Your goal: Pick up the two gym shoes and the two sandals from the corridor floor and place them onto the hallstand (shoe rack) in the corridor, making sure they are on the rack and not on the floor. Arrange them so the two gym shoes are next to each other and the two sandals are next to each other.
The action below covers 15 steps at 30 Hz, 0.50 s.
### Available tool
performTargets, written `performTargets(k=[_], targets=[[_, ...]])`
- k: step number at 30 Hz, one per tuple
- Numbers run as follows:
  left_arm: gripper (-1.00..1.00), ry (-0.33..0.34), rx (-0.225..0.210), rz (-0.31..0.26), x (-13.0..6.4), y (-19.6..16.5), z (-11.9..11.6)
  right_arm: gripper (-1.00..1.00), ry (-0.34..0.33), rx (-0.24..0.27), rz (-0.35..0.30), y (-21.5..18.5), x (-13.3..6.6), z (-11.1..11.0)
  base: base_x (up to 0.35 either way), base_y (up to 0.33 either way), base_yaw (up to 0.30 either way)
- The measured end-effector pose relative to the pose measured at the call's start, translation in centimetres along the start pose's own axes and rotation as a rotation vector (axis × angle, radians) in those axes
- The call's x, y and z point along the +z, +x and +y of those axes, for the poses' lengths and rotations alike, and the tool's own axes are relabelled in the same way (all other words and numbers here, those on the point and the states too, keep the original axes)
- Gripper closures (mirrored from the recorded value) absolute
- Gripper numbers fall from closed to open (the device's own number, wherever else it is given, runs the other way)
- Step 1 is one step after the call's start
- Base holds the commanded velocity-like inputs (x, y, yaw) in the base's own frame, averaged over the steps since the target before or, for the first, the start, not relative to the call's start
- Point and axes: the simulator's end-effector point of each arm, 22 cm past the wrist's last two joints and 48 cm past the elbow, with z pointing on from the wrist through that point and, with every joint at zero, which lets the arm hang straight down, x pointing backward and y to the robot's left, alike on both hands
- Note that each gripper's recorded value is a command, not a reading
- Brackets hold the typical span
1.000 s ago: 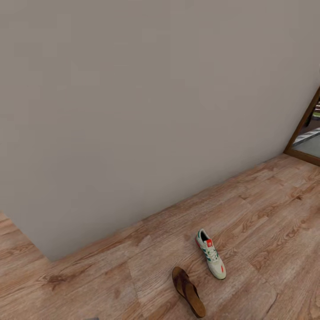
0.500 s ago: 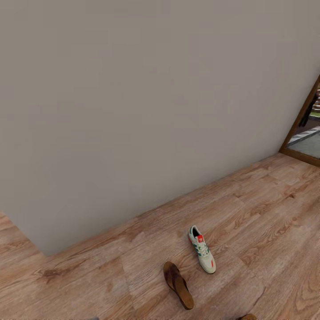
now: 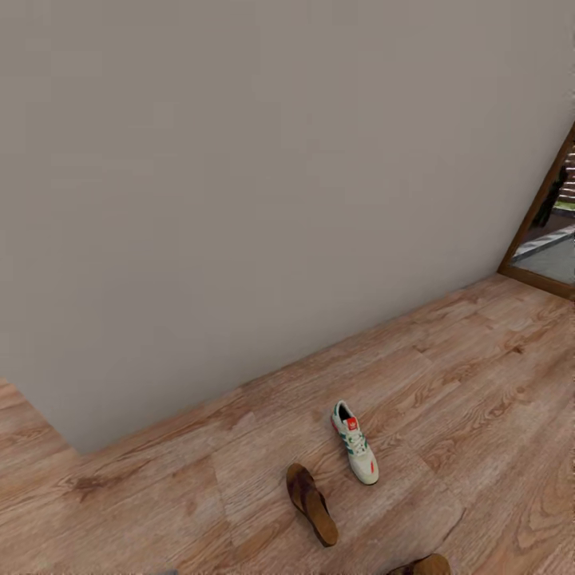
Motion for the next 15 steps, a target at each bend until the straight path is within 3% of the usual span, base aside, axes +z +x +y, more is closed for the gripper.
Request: performTargets(k=[9, 15], targets=[[-1.0, 0.0, 0.0, 0.0, 0.0, 0.01, 0.03, -1.0, 0.001, 0.0, 0.0, -0.01, 0.0, -0.01, -0.157, -0.22, 0.0], [-1.0, 0.0, 0.0, 0.0, -0.02, 0.02, 0.03, -1.0, 0.0, 0.0, 0.0, 0.01, -0.01, -0.01, -0.06, -0.253, 0.0]])
